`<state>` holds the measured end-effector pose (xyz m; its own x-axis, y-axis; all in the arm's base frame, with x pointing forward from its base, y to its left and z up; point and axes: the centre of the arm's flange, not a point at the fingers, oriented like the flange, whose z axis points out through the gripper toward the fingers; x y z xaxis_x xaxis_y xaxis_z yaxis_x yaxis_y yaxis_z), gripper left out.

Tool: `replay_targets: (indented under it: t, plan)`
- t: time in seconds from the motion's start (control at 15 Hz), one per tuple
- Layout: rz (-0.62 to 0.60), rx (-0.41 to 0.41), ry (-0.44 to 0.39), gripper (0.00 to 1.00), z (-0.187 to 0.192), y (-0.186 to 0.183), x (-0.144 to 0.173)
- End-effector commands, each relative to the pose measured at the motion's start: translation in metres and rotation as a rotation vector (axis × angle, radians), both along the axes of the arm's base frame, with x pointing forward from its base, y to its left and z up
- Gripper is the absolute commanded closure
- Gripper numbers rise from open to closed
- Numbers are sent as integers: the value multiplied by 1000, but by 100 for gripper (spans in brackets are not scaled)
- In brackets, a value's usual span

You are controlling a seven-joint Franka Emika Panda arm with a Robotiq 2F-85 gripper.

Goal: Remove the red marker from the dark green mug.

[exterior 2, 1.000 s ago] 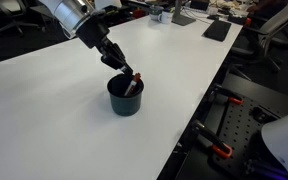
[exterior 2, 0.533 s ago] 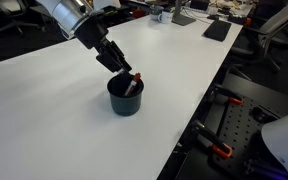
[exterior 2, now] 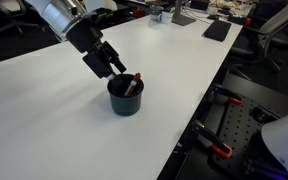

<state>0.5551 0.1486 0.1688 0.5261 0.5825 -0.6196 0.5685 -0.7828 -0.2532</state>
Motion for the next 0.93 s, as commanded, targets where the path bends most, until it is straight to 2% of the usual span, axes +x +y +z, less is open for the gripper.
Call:
replay_targets:
  t: [0.0, 0.2, 0.27, 0.53, 0.87]
  plan:
    - [-55, -24, -7, 0, 8, 2, -9]
    - [-116, -66, -56, 0, 20, -8, -15]
    - [-66, -46, -17, 0, 1, -2, -2]
    - [-89, -59, -35, 0, 11, -8, -1]
    - [-99, -97, -81, 0, 54, 12, -9]
